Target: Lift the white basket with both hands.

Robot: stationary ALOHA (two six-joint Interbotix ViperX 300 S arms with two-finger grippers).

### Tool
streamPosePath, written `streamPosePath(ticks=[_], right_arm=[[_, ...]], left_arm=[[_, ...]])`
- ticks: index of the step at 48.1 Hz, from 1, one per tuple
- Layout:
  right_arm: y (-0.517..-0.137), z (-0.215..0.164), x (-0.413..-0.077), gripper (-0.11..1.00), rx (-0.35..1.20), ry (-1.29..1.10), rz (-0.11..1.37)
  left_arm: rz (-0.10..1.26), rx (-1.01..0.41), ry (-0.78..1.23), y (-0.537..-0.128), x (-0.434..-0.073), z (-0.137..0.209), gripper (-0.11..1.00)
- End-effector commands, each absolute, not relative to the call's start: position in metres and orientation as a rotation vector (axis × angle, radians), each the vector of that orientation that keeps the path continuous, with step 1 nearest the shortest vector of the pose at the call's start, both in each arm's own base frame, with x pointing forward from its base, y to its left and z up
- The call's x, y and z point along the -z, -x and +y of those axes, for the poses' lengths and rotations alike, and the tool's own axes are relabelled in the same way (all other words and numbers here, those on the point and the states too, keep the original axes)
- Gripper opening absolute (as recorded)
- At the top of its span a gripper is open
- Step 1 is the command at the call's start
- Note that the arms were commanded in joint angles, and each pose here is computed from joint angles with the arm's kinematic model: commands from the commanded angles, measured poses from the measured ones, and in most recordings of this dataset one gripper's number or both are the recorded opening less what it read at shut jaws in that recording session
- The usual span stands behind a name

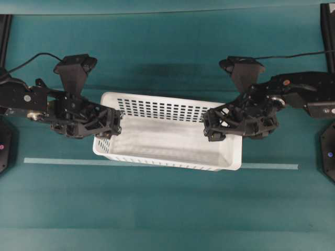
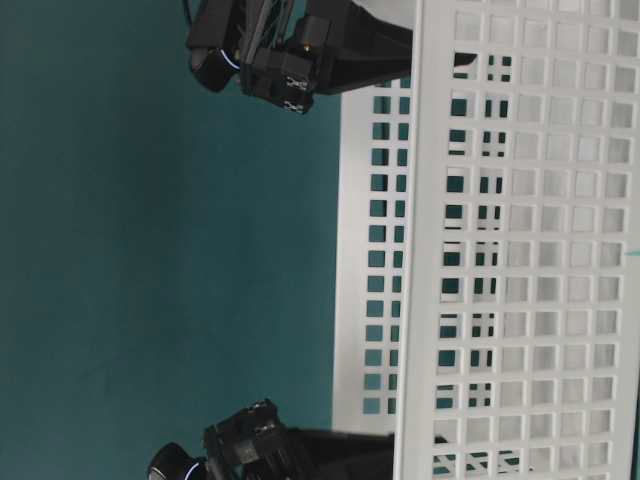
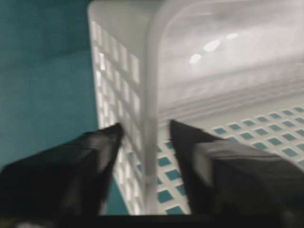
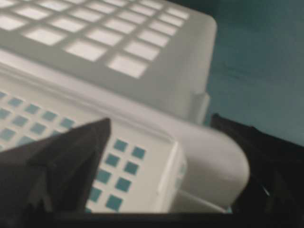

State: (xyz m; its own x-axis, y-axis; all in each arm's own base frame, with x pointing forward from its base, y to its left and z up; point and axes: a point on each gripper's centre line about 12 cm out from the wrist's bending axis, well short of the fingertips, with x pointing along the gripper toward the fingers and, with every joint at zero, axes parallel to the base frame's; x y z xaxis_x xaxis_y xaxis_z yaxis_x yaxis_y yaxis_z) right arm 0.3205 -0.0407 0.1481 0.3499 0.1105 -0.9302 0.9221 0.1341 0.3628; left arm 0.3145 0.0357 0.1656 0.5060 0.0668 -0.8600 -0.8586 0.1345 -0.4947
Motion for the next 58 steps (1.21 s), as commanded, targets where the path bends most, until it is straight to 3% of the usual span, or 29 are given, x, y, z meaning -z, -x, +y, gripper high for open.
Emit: streamPosePath(ticks=[1,8,41,58], right_arm=[[-0.323,-0.049,-0.143,0.88,0.800,-1.298,1.051],[-0.324,-0.060,-0.145,0.88,0.793,-1.281,1.031],[-0.328,-0.090,-0.152,0.88,0.776,-1.238,1.000],[-0.334,-0.072,-0.163,0.88,0.731,-1.251,1.052]], left_arm=[[0.786,-0.779,1.262,-0.320,-0.168,0.038,0.69],[0.785,-0.775,1.262,-0.320,-0.169,0.037,0.84],[0.744,-0.748,1.270,-0.318,-0.183,0.038,0.83],[0.677,-0.698,1.274,-0.314,-0.208,0.040,0.84]])
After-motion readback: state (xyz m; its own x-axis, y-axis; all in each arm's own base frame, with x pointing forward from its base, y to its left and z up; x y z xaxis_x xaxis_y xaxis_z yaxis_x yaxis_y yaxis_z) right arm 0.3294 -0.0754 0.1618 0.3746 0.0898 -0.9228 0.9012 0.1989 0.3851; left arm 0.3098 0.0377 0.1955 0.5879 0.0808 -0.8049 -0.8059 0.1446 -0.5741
